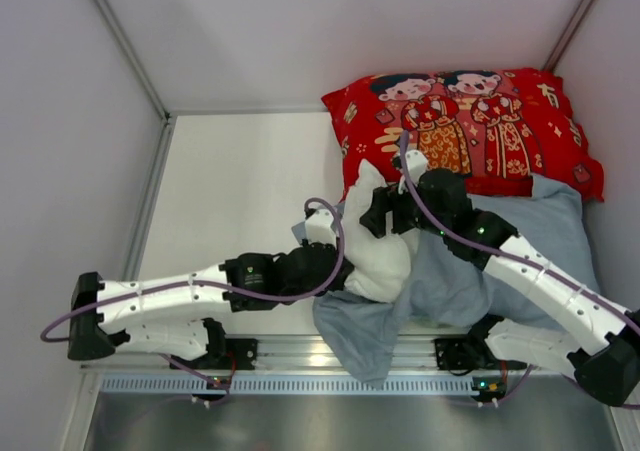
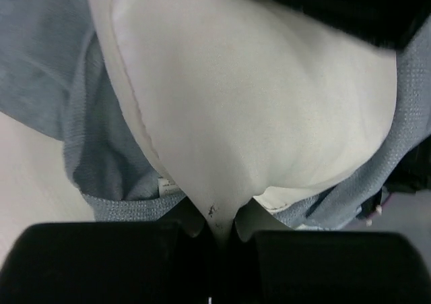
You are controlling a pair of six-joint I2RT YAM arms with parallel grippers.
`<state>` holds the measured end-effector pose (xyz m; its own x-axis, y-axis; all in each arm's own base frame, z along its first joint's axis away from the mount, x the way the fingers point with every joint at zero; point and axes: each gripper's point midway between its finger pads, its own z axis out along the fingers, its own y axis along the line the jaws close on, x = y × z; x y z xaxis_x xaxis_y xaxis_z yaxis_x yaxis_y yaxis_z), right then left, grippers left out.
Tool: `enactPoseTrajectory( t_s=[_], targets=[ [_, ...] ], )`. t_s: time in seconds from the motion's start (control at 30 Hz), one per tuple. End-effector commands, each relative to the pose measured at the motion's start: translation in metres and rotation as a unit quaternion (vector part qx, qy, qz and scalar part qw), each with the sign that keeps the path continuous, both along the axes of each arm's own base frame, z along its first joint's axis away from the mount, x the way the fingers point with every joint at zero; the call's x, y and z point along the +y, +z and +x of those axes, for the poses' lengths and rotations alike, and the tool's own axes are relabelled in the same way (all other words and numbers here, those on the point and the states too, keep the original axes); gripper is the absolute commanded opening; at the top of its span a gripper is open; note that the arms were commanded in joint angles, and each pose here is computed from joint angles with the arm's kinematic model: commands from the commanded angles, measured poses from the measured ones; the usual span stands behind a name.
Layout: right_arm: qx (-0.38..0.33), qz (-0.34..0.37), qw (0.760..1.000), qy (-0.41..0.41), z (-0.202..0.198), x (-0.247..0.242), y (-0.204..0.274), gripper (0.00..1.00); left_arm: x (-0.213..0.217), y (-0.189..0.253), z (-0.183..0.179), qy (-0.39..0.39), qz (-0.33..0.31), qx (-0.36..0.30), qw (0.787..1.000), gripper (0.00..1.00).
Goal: Remove the pillowcase from the pillow
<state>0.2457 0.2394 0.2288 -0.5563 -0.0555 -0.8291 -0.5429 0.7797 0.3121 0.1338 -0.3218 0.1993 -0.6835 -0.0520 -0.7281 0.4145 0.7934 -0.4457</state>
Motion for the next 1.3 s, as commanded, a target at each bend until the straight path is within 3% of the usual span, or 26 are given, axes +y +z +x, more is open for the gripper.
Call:
enactPoseTrajectory(
  t_s=[0.0,0.13,0.3,0.57,0.8,0.9,0.93,1.0,1.03,1.27],
  targets=[
    [-0.001,-0.027,0.999,0.037,-0.034,-0.005,0.002,0.78,0.046,0.076,0.049,0.162,-0.043,-0.097,0.981,0.00],
    [-0.001,-0.013,0.998,0.053,-0.070,-0.013,0.014,0.78,0.075,0.103,0.051,0.188,-0.074,-0.123,0.972,0.00],
    [0.014,0.003,0.998,0.055,-0.092,-0.021,0.010,0.71,0.083,0.122,0.044,0.174,-0.109,-0.122,0.971,0.00],
    [0.005,-0.013,0.999,0.037,-0.086,-0.027,0.008,0.66,0.110,0.144,0.043,0.191,-0.128,-0.137,0.964,0.00],
    [0.029,0.027,0.993,0.107,-0.098,0.014,0.010,0.63,0.125,0.154,0.038,0.193,-0.152,-0.138,0.960,0.00],
    [0.031,0.024,0.993,0.115,-0.096,0.032,0.007,0.45,0.123,0.153,0.037,0.189,-0.154,-0.136,0.960,0.00],
    [0.027,0.015,0.993,0.112,-0.096,0.036,0.005,0.33,0.125,0.154,0.037,0.188,-0.155,-0.135,0.960,0.00],
    [0.033,0.000,0.993,0.113,-0.096,0.045,-0.003,0.18,0.134,0.158,0.035,0.193,-0.164,-0.135,0.958,0.00],
    [0.026,-0.010,0.995,0.101,-0.092,0.046,-0.006,0.02,0.137,0.161,0.034,0.195,-0.169,-0.135,0.957,0.00],
    [0.047,-0.078,0.996,0.022,-0.079,0.027,-0.067,0.00,0.217,0.198,0.021,0.230,-0.245,-0.151,0.930,0.00]
  ],
)
